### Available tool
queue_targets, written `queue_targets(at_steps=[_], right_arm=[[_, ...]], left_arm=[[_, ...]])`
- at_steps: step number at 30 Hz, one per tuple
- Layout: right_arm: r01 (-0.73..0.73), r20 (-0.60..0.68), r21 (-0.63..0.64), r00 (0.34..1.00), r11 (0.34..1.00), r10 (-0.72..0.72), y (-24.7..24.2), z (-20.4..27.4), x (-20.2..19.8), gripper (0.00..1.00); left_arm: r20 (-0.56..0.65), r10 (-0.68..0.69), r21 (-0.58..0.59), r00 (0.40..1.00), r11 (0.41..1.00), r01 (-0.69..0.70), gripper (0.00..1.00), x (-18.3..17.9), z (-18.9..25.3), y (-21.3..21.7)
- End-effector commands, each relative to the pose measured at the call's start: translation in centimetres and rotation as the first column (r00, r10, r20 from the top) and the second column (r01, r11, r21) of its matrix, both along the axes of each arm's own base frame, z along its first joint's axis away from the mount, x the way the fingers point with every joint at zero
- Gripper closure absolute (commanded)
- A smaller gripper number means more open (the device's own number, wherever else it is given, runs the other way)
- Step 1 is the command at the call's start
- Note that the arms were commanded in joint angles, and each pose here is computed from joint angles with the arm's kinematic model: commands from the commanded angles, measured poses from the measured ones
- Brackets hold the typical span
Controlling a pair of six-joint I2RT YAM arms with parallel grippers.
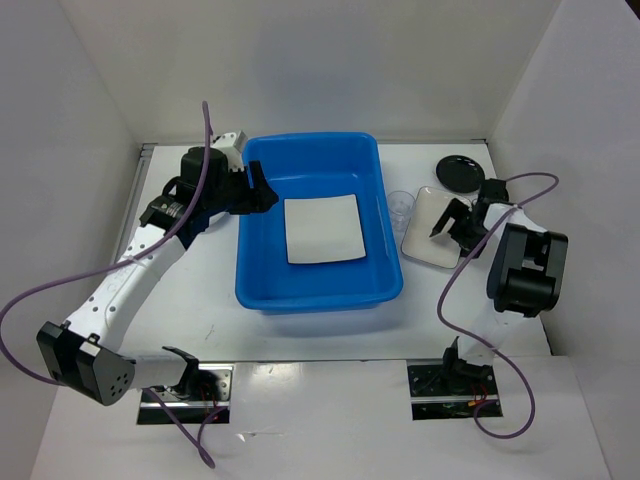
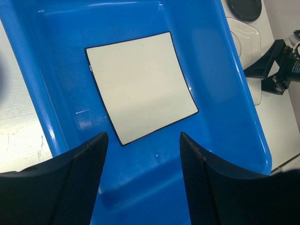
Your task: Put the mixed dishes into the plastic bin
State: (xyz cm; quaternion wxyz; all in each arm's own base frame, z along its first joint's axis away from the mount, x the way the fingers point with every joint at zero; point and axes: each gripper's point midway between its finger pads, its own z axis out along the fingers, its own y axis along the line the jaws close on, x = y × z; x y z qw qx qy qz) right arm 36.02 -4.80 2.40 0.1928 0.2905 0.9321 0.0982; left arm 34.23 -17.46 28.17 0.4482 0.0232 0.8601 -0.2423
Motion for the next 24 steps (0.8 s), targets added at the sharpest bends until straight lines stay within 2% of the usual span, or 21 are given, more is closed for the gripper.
queue_targets(at_steps=[1,8,18,24], right_arm=[[0.012,0.013,0.105,1.0,0.994,-0.013,0.3,-0.9,-0.6,0.01],[0.007,0.045,0.137,0.999,0.991,-0.013,-0.7,-1.6,-0.2,0.01],[0.009,0.098,0.262,0.995,0.965,-0.036,-1.7,-2.1,0.5,0.04],[-0.039,0.104,0.364,0.995,0.931,0.001,0.0,-3.2,0.6,0.06]], left_arm=[[0.044,-0.025,0.001,0.999,1.0,0.025,0.3,0.4,0.7,-0.3],[0.048,-0.005,0.011,0.999,1.0,0.004,0.3,0.6,0.7,0.0],[0.041,0.017,0.037,0.999,0.999,-0.018,0.3,0.8,-0.4,0.5],[0.037,0.017,0.039,0.999,0.999,-0.018,0.3,0.9,-1.1,0.5]])
